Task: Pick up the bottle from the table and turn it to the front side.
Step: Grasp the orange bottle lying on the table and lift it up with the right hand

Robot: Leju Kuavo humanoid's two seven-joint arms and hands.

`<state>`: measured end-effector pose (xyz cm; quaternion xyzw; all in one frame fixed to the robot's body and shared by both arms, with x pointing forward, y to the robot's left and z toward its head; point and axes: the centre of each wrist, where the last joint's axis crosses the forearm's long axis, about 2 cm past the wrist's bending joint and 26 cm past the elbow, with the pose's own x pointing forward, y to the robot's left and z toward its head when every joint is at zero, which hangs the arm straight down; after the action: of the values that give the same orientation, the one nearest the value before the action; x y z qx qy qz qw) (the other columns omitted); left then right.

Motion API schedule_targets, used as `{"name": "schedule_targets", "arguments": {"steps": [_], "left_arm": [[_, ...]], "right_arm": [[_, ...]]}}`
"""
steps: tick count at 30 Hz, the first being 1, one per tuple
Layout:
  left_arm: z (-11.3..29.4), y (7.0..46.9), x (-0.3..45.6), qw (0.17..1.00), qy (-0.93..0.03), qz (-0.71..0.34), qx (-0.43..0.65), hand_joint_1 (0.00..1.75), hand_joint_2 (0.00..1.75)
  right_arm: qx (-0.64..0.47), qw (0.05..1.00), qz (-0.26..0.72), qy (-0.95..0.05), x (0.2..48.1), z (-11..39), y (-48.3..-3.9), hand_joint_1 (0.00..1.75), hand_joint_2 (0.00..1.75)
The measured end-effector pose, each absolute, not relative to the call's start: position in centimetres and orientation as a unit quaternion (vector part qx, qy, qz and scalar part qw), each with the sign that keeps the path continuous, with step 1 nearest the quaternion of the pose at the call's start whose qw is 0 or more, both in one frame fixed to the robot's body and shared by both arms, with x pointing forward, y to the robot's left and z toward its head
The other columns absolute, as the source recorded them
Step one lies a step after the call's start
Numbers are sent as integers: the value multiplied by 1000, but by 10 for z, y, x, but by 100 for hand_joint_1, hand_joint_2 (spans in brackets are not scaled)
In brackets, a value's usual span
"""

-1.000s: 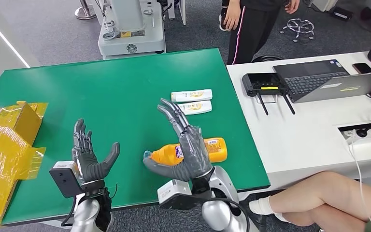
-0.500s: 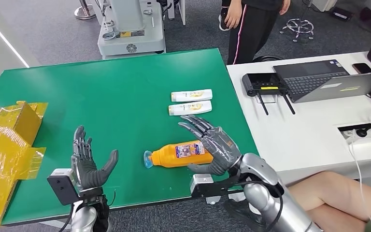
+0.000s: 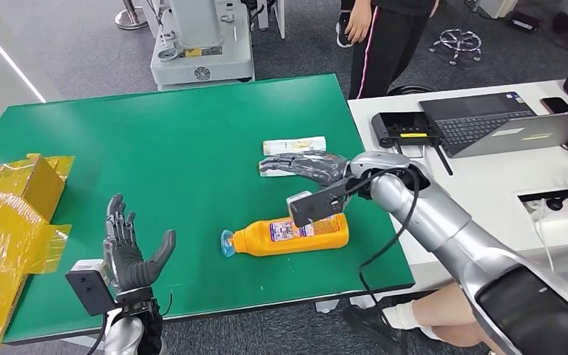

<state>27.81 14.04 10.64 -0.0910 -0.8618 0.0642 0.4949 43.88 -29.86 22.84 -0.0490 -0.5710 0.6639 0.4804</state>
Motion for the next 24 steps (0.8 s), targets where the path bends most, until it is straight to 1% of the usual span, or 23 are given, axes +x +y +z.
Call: {"name": "schedule_targets", "arguments": {"steps": [4,11,17,24], "left_arm": [[106,141,278,496,-862,68,-86,0,175],[106,142,279,497,-861,75,-81,0,175],[109,142,282,495,-861,85,-79,0,175],[110,144,283,495,-860,92,-77,0,175]], "right_arm": [[-38,497,682,-536,452,225,-281,0,175],[-43,535,695,-478,454,202,-260,0,175],[-70,562,707,-424,454,192,-261,0,175],[-106,567,723,-381,460,201,-266,0,175]]}}
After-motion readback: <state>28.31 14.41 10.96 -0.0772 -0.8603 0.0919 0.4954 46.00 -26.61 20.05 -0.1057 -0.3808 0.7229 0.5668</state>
